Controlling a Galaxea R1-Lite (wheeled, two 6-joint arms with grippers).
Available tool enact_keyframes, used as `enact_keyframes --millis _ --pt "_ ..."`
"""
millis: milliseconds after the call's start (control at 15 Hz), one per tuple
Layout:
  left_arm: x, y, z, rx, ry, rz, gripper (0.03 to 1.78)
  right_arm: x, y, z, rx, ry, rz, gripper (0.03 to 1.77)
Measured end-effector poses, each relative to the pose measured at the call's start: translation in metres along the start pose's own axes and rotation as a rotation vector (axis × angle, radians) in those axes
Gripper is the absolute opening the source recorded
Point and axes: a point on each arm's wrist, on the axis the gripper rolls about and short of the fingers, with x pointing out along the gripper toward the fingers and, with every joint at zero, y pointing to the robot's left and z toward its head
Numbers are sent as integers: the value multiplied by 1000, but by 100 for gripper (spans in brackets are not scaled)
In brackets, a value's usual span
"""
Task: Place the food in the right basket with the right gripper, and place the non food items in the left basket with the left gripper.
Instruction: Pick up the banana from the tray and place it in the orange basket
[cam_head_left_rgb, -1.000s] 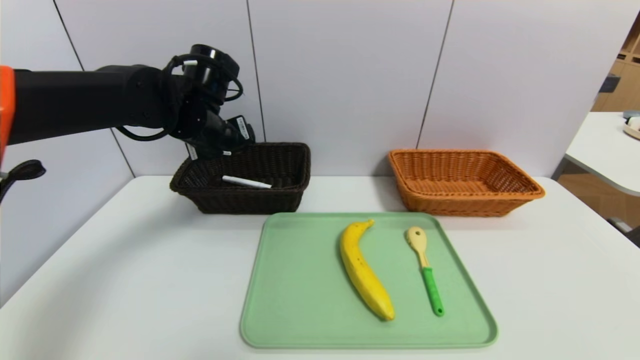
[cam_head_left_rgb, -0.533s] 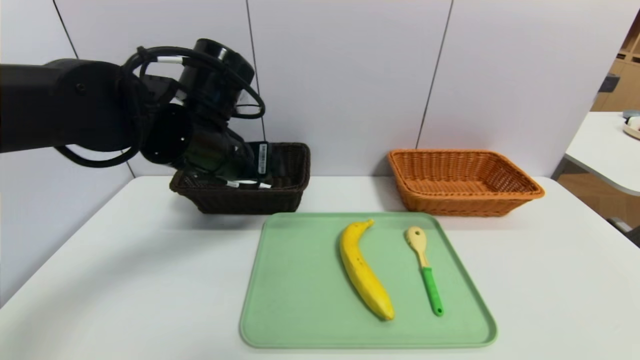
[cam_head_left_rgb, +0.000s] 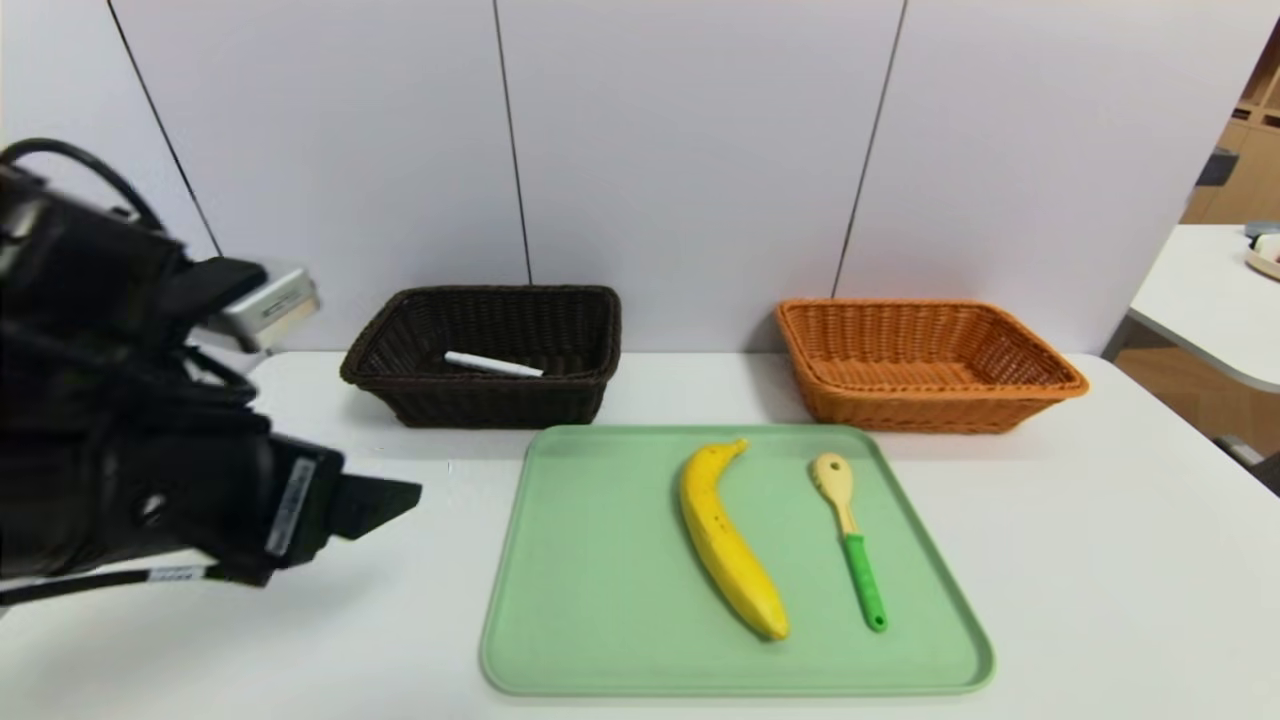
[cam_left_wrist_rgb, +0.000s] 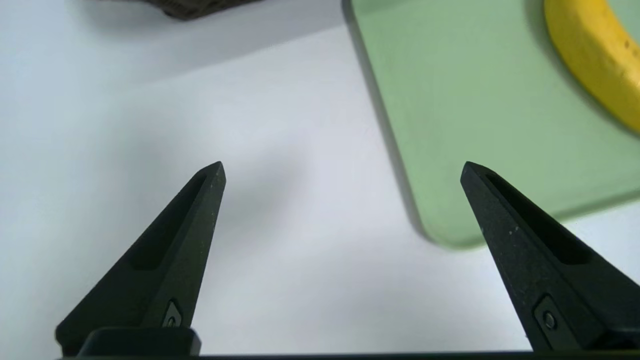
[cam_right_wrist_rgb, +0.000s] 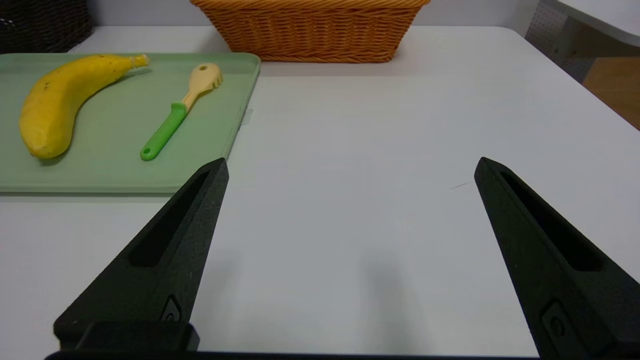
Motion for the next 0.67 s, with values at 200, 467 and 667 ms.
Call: enact_keyframes --millis 200,467,667 --pt "-36 28 -43 27 -62 60 167 0 0 0 0 0 0 170" --pt "-59 51 -94 35 -232 115 169 0 0 0 0 0 0 170" --pt "-70 53 -125 11 -389 90 169 0 0 0 0 0 0 170"
